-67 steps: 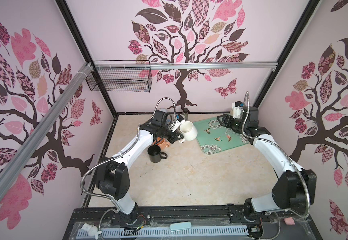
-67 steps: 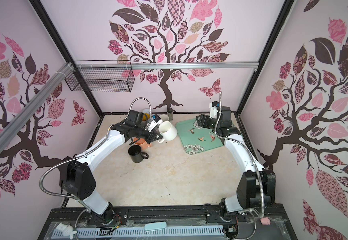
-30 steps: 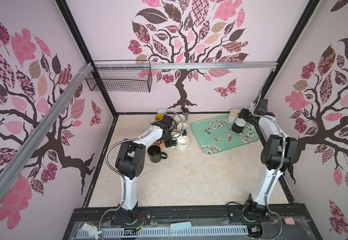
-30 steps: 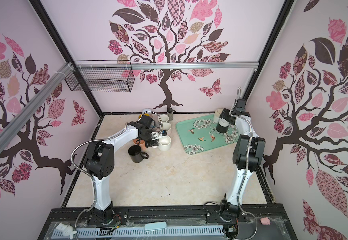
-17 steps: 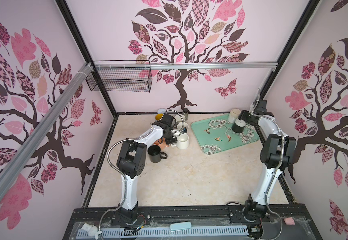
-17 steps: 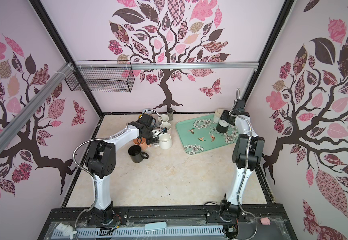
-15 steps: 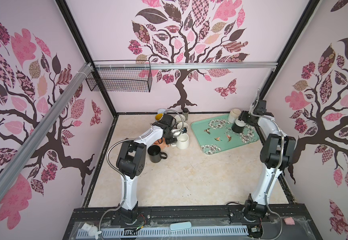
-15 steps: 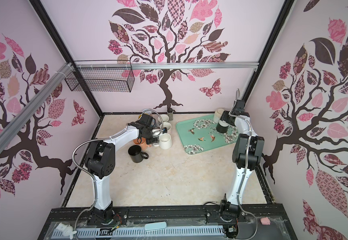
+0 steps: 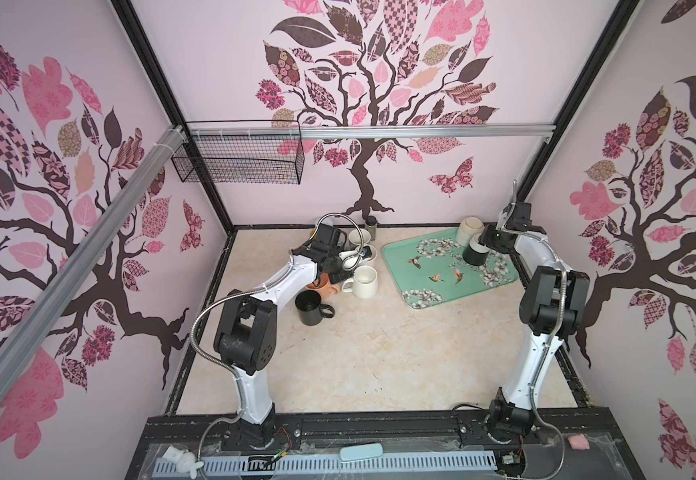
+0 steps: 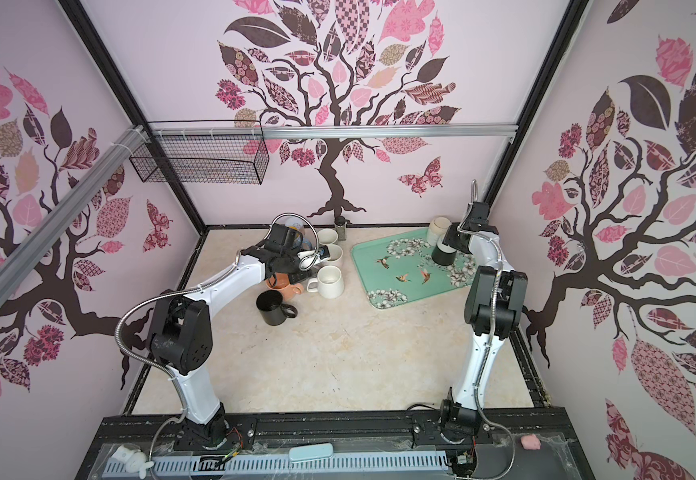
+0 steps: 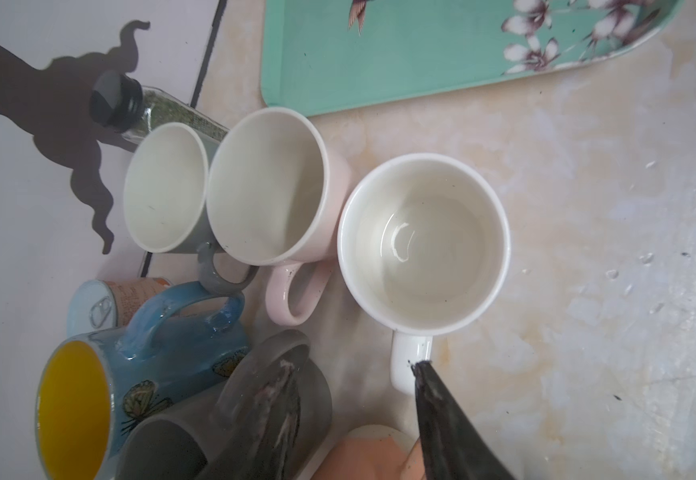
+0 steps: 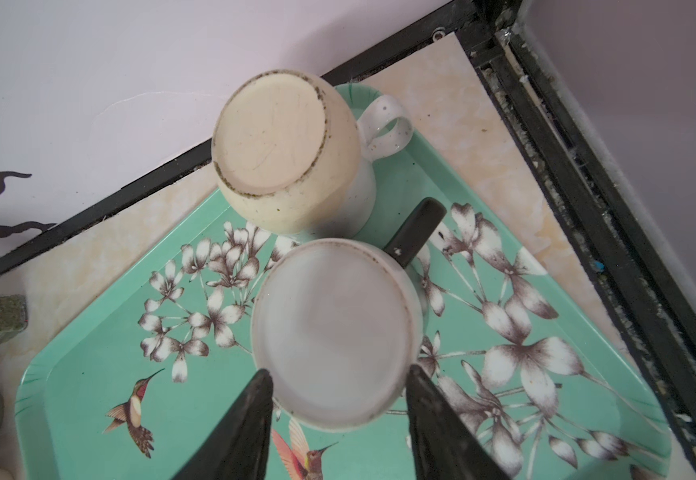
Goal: Turn the mug right side up
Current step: 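Lower the white mug upright beside the mug cluster with the left while the right withdraws, then draw the open left gripper back while the right gripper grasps the black mug's handle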
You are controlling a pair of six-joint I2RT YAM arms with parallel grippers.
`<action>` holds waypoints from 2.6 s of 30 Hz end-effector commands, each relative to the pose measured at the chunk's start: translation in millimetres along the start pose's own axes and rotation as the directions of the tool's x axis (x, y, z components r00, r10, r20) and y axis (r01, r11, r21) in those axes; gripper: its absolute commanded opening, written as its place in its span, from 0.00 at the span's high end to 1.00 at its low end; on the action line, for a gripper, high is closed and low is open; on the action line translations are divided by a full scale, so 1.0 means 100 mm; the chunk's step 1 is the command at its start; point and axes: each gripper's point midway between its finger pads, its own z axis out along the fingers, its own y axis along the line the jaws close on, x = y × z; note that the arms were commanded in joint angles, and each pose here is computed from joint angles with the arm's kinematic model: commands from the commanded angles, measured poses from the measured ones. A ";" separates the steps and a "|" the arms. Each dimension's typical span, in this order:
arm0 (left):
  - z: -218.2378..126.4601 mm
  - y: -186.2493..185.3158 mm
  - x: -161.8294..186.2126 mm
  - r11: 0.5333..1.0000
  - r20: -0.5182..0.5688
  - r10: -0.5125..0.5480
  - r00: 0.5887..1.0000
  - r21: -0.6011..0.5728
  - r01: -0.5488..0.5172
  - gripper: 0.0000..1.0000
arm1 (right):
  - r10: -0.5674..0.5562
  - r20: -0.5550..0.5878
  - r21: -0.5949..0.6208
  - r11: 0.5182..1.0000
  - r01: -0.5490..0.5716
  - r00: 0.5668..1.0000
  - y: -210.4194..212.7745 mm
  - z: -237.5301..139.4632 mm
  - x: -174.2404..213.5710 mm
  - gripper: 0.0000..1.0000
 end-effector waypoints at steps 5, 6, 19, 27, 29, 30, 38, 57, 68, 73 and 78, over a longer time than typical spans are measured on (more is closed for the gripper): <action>-0.30 -0.10 -0.29 1.000 0.121 -0.019 0.992 -0.012 0.021 0.52 | -0.004 -0.014 -0.011 1.000 0.004 1.000 0.04 0.06 0.05 0.50; -0.32 -0.12 -0.32 1.000 0.135 -0.022 0.991 -0.010 0.024 0.52 | -0.001 0.002 -0.013 1.000 0.001 1.000 0.05 0.02 0.01 0.49; -0.34 -0.35 -0.55 1.000 0.187 -0.011 0.982 0.030 0.005 0.52 | 0.055 0.105 0.064 0.996 -0.062 0.993 -0.06 -0.01 -0.29 0.29; -0.36 -0.39 -0.58 0.999 0.186 -0.005 0.983 0.037 -0.002 0.52 | 0.049 0.070 0.035 0.998 -0.052 0.996 -0.03 0.25 -0.32 0.27; -0.36 -0.40 -0.58 0.999 0.184 -0.005 0.983 0.041 -0.002 0.52 | 0.045 0.039 0.035 0.998 -0.047 0.998 -0.03 0.32 -0.29 0.27; -0.37 -0.40 -0.58 0.999 0.184 -0.005 0.983 0.039 -0.003 0.52 | 0.041 0.026 0.031 0.999 -0.042 0.999 -0.03 0.35 -0.27 0.28; -0.40 -0.48 -0.56 0.998 0.187 -0.020 0.982 0.055 0.010 0.52 | 0.040 -0.030 -0.018 0.999 -0.040 0.999 0.05 0.36 -0.10 0.46; -0.58 -1.15 -0.80 0.995 0.212 0.007 0.977 0.098 -0.028 0.52 | 0.038 -0.030 -0.228 0.973 -0.044 0.999 0.78 -0.37 0.72 0.45; -0.52 -1.60 -0.99 0.984 0.202 0.045 0.978 0.160 -0.078 0.52 | 0.016 0.066 -0.207 0.978 -0.002 0.998 0.73 -0.58 0.16 0.36; -0.49 -1.76 -1.14 0.975 0.229 0.052 0.972 0.197 -0.099 0.52 | -0.009 0.017 -0.257 0.966 0.013 1.000 0.79 -0.34 0.01 0.42; -0.42 -1.88 -1.23 0.967 0.226 0.068 0.972 0.224 -0.120 0.52 | -0.014 -0.066 -0.325 0.946 -0.008 0.998 0.87 0.01 0.14 0.50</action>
